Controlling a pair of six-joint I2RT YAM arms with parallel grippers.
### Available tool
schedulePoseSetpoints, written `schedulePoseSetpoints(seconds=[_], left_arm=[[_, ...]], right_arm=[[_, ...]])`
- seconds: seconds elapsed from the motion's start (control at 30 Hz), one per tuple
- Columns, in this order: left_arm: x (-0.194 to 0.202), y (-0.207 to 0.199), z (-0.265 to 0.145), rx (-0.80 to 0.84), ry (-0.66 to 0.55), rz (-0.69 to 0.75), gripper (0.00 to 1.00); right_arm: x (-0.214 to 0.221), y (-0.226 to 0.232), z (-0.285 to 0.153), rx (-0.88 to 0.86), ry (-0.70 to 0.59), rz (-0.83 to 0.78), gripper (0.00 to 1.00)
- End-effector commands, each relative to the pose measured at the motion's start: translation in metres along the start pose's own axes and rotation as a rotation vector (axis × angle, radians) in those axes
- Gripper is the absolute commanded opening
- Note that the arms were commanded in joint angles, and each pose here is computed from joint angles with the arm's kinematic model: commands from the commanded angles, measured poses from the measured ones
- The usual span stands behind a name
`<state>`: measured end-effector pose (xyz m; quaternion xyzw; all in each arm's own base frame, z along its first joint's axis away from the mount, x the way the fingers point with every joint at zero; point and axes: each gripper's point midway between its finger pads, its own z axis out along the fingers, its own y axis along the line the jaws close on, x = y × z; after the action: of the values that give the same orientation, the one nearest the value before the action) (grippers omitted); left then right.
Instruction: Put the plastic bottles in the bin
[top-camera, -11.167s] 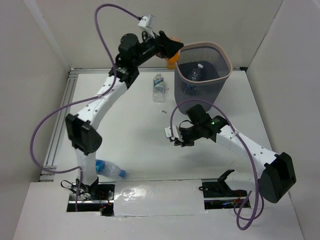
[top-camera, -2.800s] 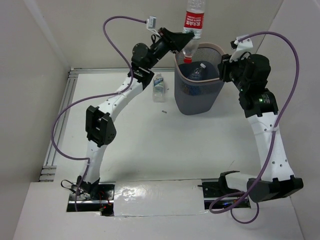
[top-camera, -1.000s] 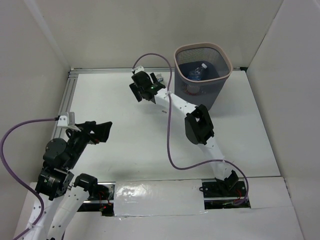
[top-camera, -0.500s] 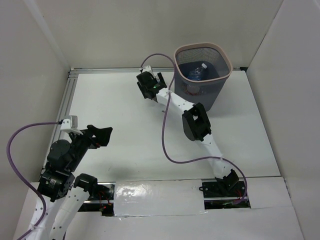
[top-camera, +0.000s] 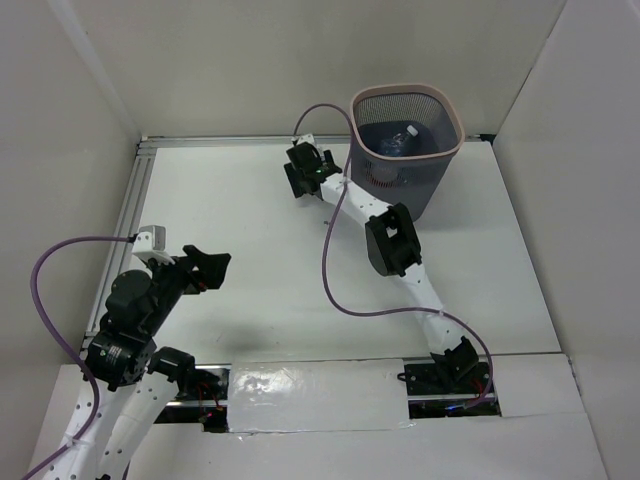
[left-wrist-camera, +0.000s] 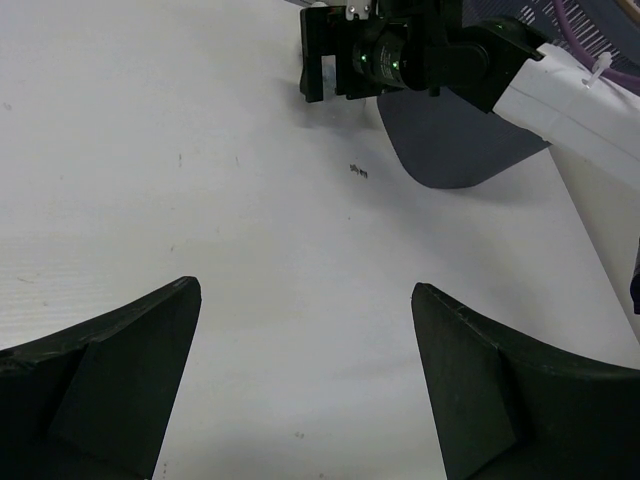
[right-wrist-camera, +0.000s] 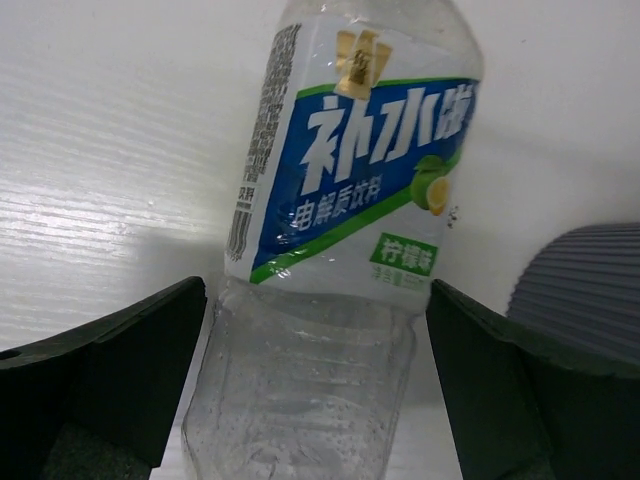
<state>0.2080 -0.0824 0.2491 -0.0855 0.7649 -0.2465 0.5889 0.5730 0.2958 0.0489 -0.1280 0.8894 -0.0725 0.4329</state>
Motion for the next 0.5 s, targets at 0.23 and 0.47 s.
schedulePoseSetpoints(seconds=[0.23, 0.47], left_arm=[[-0.014, -0.007, -0.002, 0.022, -0.055, -0.025, 0.99], [-0.020, -0.011, -0.001, 0.043, -0.090, -0.034, 0.99]], right_arm=[[0.004, 0.037, -0.024, -0.253, 0.028, -0.033, 0.63], [-0.026, 0.095, -0.119, -0.517, -0.135, -0.267, 0.35]])
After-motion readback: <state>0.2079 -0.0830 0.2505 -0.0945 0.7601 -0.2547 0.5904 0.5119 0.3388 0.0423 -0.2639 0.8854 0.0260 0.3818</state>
